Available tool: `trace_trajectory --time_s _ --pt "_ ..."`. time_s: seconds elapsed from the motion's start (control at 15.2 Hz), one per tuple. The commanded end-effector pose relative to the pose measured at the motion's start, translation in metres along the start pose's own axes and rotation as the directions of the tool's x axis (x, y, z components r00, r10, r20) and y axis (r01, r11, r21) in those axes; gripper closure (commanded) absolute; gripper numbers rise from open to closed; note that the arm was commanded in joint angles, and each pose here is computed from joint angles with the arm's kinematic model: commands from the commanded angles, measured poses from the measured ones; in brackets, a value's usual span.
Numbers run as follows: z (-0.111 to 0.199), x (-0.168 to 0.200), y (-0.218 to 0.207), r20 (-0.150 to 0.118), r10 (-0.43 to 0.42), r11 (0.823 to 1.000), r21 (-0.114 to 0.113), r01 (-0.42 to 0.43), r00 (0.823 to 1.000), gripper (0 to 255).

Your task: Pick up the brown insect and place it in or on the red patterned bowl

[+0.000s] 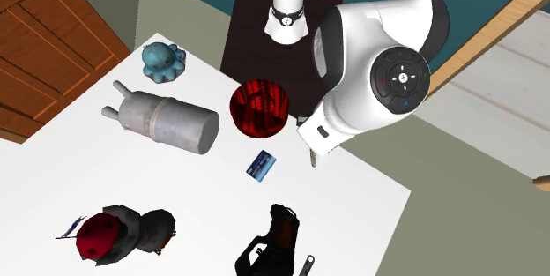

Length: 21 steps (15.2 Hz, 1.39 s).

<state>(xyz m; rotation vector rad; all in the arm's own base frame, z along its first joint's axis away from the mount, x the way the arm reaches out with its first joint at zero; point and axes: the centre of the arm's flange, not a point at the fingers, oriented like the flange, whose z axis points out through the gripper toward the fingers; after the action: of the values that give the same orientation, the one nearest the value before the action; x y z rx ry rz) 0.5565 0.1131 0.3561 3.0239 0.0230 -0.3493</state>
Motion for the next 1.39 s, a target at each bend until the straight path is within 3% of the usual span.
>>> trace_trajectory --time_s 0.0,0.07,0.13,0.2,0.26,0.79,1.32 --pt "0.000 0.000 0.000 0.000 0.000 1.000 0.000 0.000 1.000 255" --pt "0.000 0.000 0.000 0.000 0.000 1.000 0.000 0.000 1.000 0" --pt "0.004 -0.009 -0.033 -0.101 0.004 0.990 -0.139 -0.018 0.995 0" --pt "0.013 -0.017 -0.066 -0.201 -0.006 0.961 -0.273 -0.050 0.980 0" --pt "0.028 -0.024 -0.096 -0.296 -0.030 0.913 -0.398 -0.094 0.955 0" --pt "0.063 -0.012 -0.080 -0.297 -0.031 0.912 -0.399 -0.095 0.955 0" --pt "0.063 -0.012 -0.080 -0.297 -0.031 0.912 -0.399 -0.095 0.955 0"
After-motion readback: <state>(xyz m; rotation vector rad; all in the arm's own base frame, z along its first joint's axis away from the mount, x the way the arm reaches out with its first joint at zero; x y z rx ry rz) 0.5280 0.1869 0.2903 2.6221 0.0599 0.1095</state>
